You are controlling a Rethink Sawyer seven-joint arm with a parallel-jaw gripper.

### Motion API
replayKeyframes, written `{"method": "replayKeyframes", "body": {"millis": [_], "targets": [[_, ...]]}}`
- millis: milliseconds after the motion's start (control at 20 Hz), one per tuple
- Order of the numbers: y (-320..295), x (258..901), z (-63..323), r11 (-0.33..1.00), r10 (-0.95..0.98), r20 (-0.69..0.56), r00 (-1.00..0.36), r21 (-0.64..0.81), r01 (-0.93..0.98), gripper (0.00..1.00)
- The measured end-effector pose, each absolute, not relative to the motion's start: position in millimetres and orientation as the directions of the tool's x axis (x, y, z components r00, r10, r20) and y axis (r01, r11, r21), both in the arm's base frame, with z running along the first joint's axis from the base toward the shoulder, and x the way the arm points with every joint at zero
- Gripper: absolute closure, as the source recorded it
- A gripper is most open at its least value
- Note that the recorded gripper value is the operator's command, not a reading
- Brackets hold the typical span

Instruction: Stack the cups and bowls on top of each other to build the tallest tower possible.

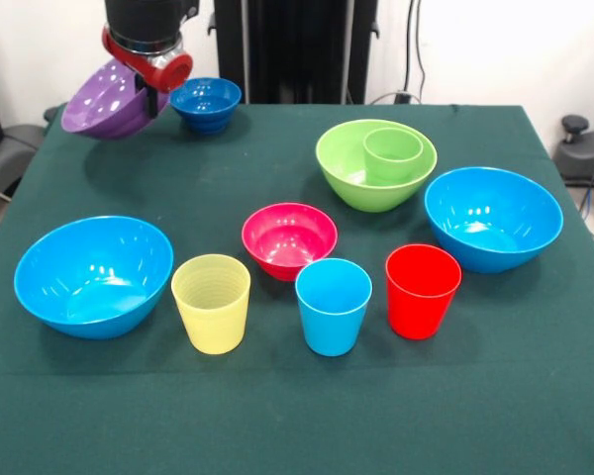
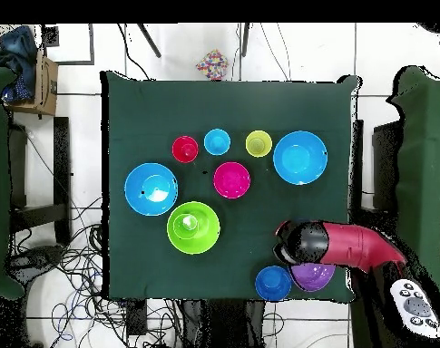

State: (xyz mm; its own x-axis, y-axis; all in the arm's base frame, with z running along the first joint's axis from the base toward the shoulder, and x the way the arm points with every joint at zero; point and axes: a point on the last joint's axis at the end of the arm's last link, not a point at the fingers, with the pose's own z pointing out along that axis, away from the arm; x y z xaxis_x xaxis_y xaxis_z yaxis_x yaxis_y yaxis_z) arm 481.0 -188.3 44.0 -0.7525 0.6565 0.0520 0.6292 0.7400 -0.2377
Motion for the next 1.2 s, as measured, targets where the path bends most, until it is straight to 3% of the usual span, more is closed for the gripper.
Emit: {"method": "replayKeyframes", "body": {"millis": [1200], "targets": [[-217, 524, 55, 0.698, 0.707, 0.071, -0.704, -0.232, 0.678, 1.00]]}}
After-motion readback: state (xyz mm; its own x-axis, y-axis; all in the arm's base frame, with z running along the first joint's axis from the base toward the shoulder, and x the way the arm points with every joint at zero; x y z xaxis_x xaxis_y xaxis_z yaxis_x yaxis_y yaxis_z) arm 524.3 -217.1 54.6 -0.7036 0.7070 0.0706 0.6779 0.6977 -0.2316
